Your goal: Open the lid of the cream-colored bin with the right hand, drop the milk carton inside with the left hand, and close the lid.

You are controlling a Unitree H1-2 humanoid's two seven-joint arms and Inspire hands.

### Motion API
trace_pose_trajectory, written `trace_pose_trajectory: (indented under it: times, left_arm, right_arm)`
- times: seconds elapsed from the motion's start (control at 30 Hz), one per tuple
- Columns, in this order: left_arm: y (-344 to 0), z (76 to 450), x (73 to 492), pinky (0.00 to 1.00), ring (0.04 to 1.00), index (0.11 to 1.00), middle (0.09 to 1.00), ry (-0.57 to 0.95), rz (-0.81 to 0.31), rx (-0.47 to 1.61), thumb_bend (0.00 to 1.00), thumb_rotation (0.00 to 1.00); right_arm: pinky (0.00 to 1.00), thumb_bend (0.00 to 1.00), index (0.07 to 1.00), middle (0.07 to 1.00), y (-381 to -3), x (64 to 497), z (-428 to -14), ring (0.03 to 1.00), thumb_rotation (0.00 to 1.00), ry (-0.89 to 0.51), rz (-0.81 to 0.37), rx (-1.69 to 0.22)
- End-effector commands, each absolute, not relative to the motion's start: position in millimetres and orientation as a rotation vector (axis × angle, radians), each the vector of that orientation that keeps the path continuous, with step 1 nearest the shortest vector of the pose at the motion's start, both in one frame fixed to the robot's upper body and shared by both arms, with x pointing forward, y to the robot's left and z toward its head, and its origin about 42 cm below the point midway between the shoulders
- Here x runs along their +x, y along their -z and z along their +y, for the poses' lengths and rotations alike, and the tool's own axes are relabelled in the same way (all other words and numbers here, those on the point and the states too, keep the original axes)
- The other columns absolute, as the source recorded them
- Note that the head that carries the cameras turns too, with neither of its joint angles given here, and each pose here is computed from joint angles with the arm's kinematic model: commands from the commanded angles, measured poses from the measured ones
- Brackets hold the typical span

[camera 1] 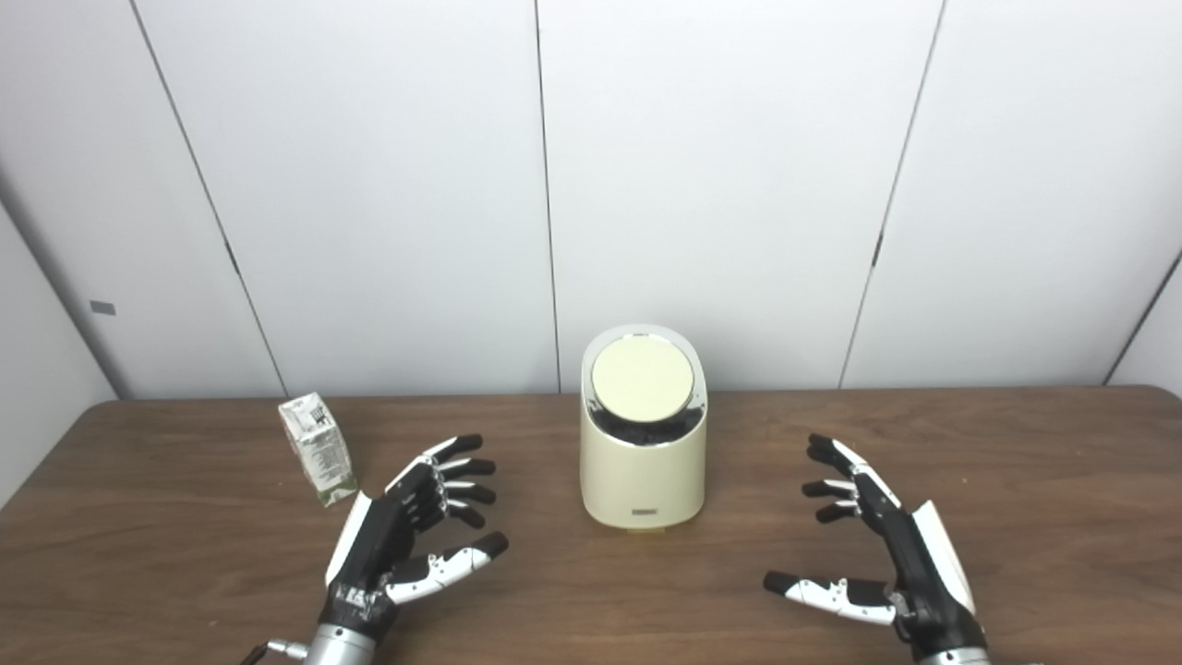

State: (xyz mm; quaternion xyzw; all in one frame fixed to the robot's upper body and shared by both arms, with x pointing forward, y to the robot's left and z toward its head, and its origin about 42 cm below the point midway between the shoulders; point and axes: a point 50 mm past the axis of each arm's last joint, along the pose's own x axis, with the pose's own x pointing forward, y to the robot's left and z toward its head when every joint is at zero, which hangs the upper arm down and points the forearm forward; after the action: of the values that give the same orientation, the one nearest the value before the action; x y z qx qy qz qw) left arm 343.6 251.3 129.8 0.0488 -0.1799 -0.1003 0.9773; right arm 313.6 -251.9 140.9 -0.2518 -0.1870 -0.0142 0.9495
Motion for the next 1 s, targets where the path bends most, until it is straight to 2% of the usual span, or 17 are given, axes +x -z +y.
trace_pose_trajectory:
  times: [0.0, 0.13, 0.17, 0.27, 0.43, 0.57, 0.6, 0.63, 0.67, 0.7, 0.73, 0.77, 0.8, 0.97]
  left_arm:
    - [-137.4, 251.1, 348.7, 0.46, 0.543, 0.736, 0.661, 0.211, -0.41, 0.101, 0.62, 0.0]
    - [-138.0, 251.4, 348.9, 0.42, 0.488, 0.627, 0.577, 0.204, -0.416, 0.123, 0.57, 0.0]
    - [-138.3, 251.3, 348.8, 0.4, 0.466, 0.558, 0.519, 0.199, -0.42, 0.123, 0.53, 0.0]
    - [-138.6, 251.0, 349.3, 0.36, 0.424, 0.508, 0.482, 0.18, -0.434, 0.116, 0.52, 0.0]
    - [-136.9, 252.0, 351.1, 0.35, 0.407, 0.502, 0.474, 0.183, -0.442, 0.097, 0.51, 0.0]
    - [-136.7, 251.4, 350.0, 0.39, 0.478, 0.489, 0.493, 0.19, -0.435, 0.113, 0.52, 0.0]
    - [-136.2, 251.6, 349.7, 0.42, 0.518, 0.493, 0.563, 0.195, -0.43, 0.12, 0.51, 0.03]
    - [-135.8, 251.7, 349.5, 0.46, 0.573, 0.622, 0.642, 0.198, -0.427, 0.126, 0.59, 0.11]
    - [-135.6, 251.7, 348.9, 0.49, 0.601, 0.688, 0.683, 0.199, -0.413, 0.124, 0.62, 0.16]
    - [-135.4, 251.5, 348.4, 0.54, 0.673, 0.796, 0.757, 0.199, -0.403, 0.122, 0.7, 0.22]
    - [-135.3, 251.3, 348.0, 0.57, 0.707, 0.844, 0.789, 0.199, -0.397, 0.12, 0.73, 0.25]
    - [-135.1, 251.0, 347.8, 0.59, 0.725, 0.868, 0.805, 0.198, -0.393, 0.116, 0.75, 0.26]
    - [-134.9, 250.6, 347.9, 0.62, 0.75, 0.914, 0.82, 0.199, -0.393, 0.114, 0.77, 0.27]
    - [-134.3, 249.9, 349.9, 0.63, 0.757, 0.943, 0.826, 0.206, -0.392, 0.107, 0.79, 0.29]
  right_arm:
    - [0.57, 0.68, 0.868, 0.851, -161.3, 319.1, -250.3, 0.702, 0.16, 0.04, -0.47, -0.501]
    - [0.56, 0.68, 0.852, 0.845, -161.6, 319.4, -250.0, 0.692, 0.15, 0.049, -0.479, -0.504]
    - [0.54, 0.68, 0.84, 0.837, -162.1, 319.5, -249.9, 0.678, 0.13, 0.054, -0.481, -0.507]
    - [0.53, 0.67, 0.818, 0.824, -164.0, 318.8, -248.9, 0.666, 0.12, 0.065, -0.475, -0.507]
    - [0.53, 0.67, 0.811, 0.824, -164.2, 318.5, -248.2, 0.667, 0.08, 0.069, -0.473, -0.497]
    - [0.53, 0.67, 0.816, 0.824, -163.8, 319.0, -248.9, 0.666, 0.11, 0.062, -0.474, -0.489]
    - [0.54, 0.67, 0.819, 0.825, -164.2, 318.7, -248.3, 0.672, 0.13, 0.056, -0.474, -0.486]
    - [0.54, 0.67, 0.824, 0.825, -164.5, 318.5, -247.9, 0.678, 0.18, 0.052, -0.475, -0.484]
    - [0.55, 0.67, 0.826, 0.825, -165.3, 318.3, -246.5, 0.681, 0.2, 0.043, -0.473, -0.481]
    - [0.56, 0.67, 0.835, 0.83, -166.0, 318.2, -245.3, 0.694, 0.26, 0.038, -0.472, -0.48]
    - [0.57, 0.68, 0.839, 0.832, -166.4, 318.1, -244.5, 0.698, 0.29, 0.035, -0.471, -0.479]
    - [0.57, 0.68, 0.841, 0.833, -168.3, 318.4, -242.6, 0.7, 0.3, 0.029, -0.468, -0.48]
    - [0.58, 0.69, 0.861, 0.841, -171.2, 319.5, -240.9, 0.718, 0.36, 0.021, -0.464, -0.486]
    - [0.6, 0.72, 0.883, 0.849, -187.2, 331.9, -236.7, 0.754, 0.44, -0.001, -0.454, -0.504]
